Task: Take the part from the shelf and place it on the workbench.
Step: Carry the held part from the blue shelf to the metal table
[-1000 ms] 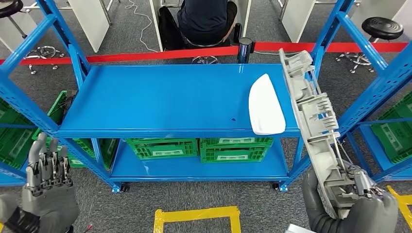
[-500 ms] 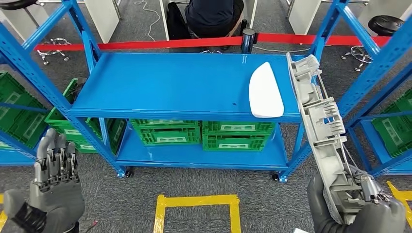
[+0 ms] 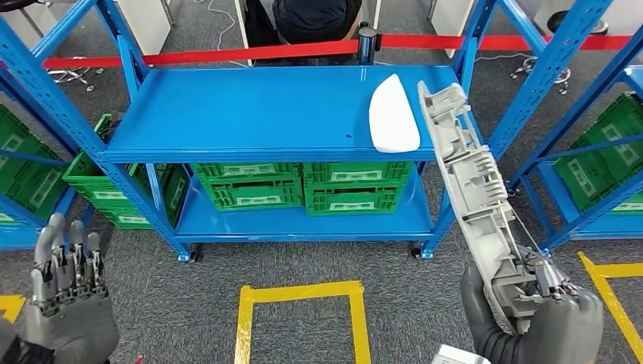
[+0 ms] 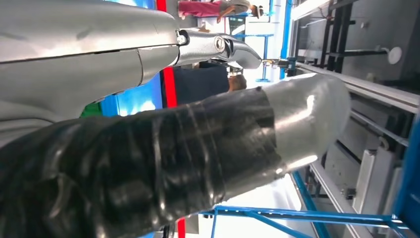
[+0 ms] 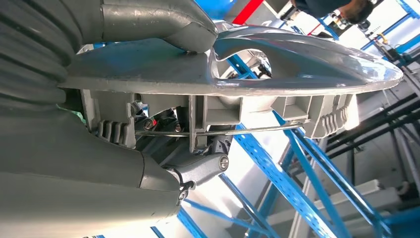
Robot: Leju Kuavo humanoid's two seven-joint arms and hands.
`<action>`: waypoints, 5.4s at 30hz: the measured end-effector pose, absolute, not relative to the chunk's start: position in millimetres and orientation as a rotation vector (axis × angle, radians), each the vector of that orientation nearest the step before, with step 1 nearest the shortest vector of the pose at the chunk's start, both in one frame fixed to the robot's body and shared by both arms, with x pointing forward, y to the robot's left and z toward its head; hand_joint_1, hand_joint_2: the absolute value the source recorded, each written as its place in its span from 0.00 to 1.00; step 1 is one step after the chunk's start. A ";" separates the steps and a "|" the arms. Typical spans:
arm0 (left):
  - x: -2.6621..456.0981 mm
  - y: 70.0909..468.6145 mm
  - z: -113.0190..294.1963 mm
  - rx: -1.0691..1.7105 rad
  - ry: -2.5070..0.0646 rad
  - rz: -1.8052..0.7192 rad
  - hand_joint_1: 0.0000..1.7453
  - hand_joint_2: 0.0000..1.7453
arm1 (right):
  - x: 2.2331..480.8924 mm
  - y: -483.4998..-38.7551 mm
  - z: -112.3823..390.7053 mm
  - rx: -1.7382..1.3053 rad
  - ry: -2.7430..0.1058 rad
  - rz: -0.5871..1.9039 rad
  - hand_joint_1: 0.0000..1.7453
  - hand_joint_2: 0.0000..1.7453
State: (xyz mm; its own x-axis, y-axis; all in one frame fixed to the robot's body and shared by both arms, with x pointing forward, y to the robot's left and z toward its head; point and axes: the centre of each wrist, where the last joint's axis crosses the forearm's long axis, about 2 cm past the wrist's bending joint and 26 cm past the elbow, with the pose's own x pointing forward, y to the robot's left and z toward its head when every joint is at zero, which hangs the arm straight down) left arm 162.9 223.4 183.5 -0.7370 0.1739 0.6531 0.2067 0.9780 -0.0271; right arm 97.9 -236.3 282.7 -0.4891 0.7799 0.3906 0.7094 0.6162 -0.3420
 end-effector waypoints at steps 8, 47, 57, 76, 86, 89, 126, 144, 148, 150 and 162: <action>161.2 219.0 182.2 -0.281 -2.407 -0.058 0.00 0.00 | 98.3 -239.9 281.6 -1.187 -2.323 0.199 1.00 1.00; 162.3 214.5 186.6 -0.280 -2.404 -0.051 0.00 0.00 | 104.3 -251.5 283.4 -1.183 -2.309 0.208 1.00 1.00; 163.6 213.1 188.7 -0.299 -2.407 -0.053 0.00 0.00 | 104.7 -252.5 283.8 -1.169 -2.303 0.213 1.00 1.00; 164.1 211.0 190.6 -0.325 -2.405 -0.044 0.00 0.00 | 106.6 -256.4 284.9 -1.166 -2.289 0.229 1.00 1.00; 163.7 210.2 190.5 -0.323 -2.399 -0.042 0.00 0.00 | 106.4 -257.1 284.6 -1.168 -2.284 0.230 1.00 1.00; 164.0 210.3 190.9 -0.320 -2.401 -0.042 0.00 0.00 | 106.0 -257.2 284.2 -1.166 -2.281 0.230 1.00 1.00; 162.3 206.8 190.9 -0.317 -2.384 -0.044 0.00 0.00 | 104.7 -261.0 285.4 -1.160 -2.276 0.234 1.00 1.00; 162.8 206.4 192.8 -0.320 -2.389 -0.036 0.00 0.00 | 104.8 -262.0 285.3 -1.152 -2.273 0.235 1.00 1.00; 162.4 206.4 192.2 -0.326 -2.384 -0.031 0.00 0.00 | 105.0 -262.3 285.3 -1.151 -2.273 0.238 1.00 1.00; 162.3 206.4 192.1 -0.327 -2.383 -0.027 0.00 0.00 | 105.0 -262.4 285.2 -1.146 -2.271 0.238 1.00 1.00; 161.8 206.5 190.9 -0.314 -2.379 -0.025 0.00 0.00 | 105.4 -263.2 285.0 -1.119 -2.263 0.234 1.00 1.00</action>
